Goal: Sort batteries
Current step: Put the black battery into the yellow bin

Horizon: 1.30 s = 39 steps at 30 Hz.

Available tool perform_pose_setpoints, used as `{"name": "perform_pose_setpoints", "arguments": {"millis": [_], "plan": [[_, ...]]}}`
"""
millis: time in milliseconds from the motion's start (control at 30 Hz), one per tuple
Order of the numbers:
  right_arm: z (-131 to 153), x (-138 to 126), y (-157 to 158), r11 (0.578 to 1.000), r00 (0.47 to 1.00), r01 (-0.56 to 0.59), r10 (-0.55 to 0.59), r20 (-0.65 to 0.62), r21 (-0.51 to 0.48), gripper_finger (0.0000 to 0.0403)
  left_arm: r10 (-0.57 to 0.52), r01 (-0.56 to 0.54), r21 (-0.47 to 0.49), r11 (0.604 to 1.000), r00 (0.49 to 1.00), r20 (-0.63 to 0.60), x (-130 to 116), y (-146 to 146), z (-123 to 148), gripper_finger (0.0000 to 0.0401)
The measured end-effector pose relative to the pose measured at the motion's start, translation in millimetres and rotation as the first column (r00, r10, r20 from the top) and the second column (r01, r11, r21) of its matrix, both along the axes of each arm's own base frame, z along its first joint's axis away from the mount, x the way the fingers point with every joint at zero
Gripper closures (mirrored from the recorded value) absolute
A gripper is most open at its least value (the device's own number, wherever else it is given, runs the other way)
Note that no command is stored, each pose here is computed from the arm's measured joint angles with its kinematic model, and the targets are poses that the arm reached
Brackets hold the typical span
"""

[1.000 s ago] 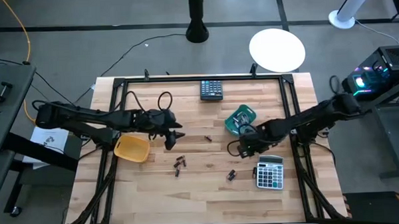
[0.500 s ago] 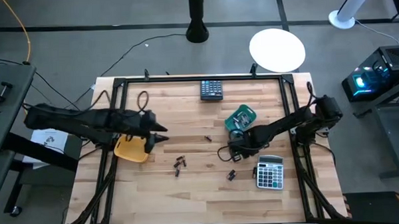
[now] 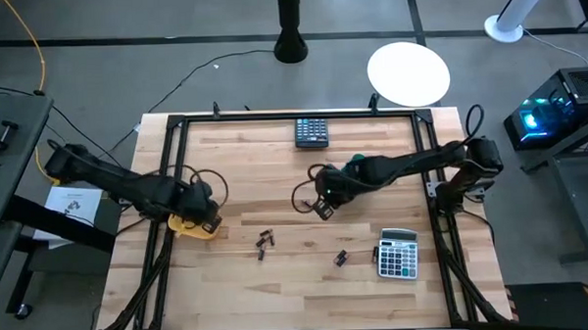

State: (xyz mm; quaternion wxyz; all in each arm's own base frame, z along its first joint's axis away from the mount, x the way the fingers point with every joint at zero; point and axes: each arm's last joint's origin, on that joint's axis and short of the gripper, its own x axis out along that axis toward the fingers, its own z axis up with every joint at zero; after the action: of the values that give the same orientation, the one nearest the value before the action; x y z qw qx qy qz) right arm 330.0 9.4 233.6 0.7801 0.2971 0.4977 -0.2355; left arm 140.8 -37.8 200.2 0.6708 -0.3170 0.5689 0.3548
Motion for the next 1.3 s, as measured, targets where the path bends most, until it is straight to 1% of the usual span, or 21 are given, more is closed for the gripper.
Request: {"name": "perform_pose_setpoints", "arguments": {"millis": [33, 100, 167, 300, 400, 500, 600, 700, 767, 833, 900, 933, 967, 1000, 1067, 1167, 1233, 1300], "plan": [[1, 0, -2, 1.000, 1.000, -0.012, 0.012, -0.006, -0.008, 0.0398, 0.016, -0.015, 0.022, 1.000, 1.000, -0.024, 3, 0, -4, 0.0388], [1, -2, -6, 0.999, 0.999, -0.029, 0.028, -0.035, -0.020, 0.0399, 0.038, -0.033, 0.069, 0.997, 0.997, -0.064, 8, 0, -11, 0.0388], [2, -3, -8, 0.999, 0.998, -0.044, 0.043, -0.044, -0.028, 0.0400, 0.052, -0.045, 0.091, 0.995, 0.995, -0.081, 17, 3, -19, 0.0394], [5, -10, -7, 0.998, 0.996, -0.052, 0.048, -0.080, -0.042, 0.0400, -0.020, 0.018, 0.068, 0.998, 0.999, 0.032, 49, 8, -33, 0.0399], [12, -17, -4, 0.997, 0.995, -0.047, 0.041, -0.095, -0.063, 0.0400, -0.045, 0.038, 0.056, 0.998, 0.991, 0.126, 73, 17, -45, 0.0400], [23, -29, 1, 0.996, 0.995, -0.015, 0.007, -0.095, -0.089, 0.0401, -0.075, 0.067, 0.045, 0.997, 0.974, 0.216, 97, 28, -56, 0.0401], [36, -41, 5, 0.993, 0.996, 0.028, -0.037, -0.079, -0.113, 0.0401, -0.165, 0.152, 0.066, 0.986, 0.943, 0.289, 126, 36, -56, 0.0401], [47, -52, 7, 0.989, 0.995, 0.075, -0.082, -0.055, -0.125, 0.0402, -0.297, 0.280, 0.098, 0.955, 0.893, 0.339, 157, 38, -50, 0.0401], [53, -57, 7, 0.987, 0.994, 0.102, -0.107, -0.029, -0.128, 0.0402, -0.391, 0.372, 0.123, 0.920, 0.848, 0.358, 177, 36, -43, 0.0401], [56, -59, 8, 0.983, 0.992, 0.123, -0.125, -0.008, -0.134, 0.0402, -0.493, 0.474, 0.150, 0.868, 0.782, 0.381, 194, 30, -34, 0.0401], [58, -60, 7, 0.981, 0.990, 0.139, -0.140, 0.005, -0.135, 0.0402, -0.591, 0.581, 0.158, 0.798, 0.704, 0.395, 206, 21, -24, 0.0401], [58, -59, 8, 0.981, 0.990, 0.140, -0.140, 0.010, -0.134, 0.0402, -0.630, 0.624, 0.158, 0.765, 0.674, 0.386, 207, 17, -19, 0.0401], [58, -59, 8, 0.981, 0.990, 0.140, -0.140, 0.015, -0.131, 0.0402, -0.654, 0.646, 0.161, 0.746, 0.663, 0.364, 207, 14, -13, 0.0401], [58, -57, 8, 0.982, 0.990, 0.141, -0.139, 0.023, -0.127, 0.0402, -0.666, 0.652, 0.168, 0.739, 0.670, 0.329, 204, 12, -8, 0.0401], [58, -51, 9, 0.984, 0.990, 0.134, -0.127, 0.065, -0.117, 0.0402, -0.658, 0.629, 0.193, 0.753, 0.717, 0.230, 191, 12, 2, 0.0401], [54, -33, 11, 0.992, 0.985, 0.092, -0.078, 0.154, -0.082, 0.0402, -0.598, 0.550, 0.284, 0.785, 0.793, 0.116, 167, 19, 26, 0.0401], [50, -16, 13, 0.997, 0.974, 0.049, -0.036, 0.223, -0.052, 0.0402, -0.551, 0.486, 0.357, 0.798, 0.829, 0.102, 150, 23, 45, 0.0401], [41, 2, 15, 1.000, 0.960, -0.003, 0.006, 0.281, -0.009, 0.0402, -0.502, 0.406, 0.420, 0.812, 0.853, 0.145, 131, 26, 61, 0.0401]]}}
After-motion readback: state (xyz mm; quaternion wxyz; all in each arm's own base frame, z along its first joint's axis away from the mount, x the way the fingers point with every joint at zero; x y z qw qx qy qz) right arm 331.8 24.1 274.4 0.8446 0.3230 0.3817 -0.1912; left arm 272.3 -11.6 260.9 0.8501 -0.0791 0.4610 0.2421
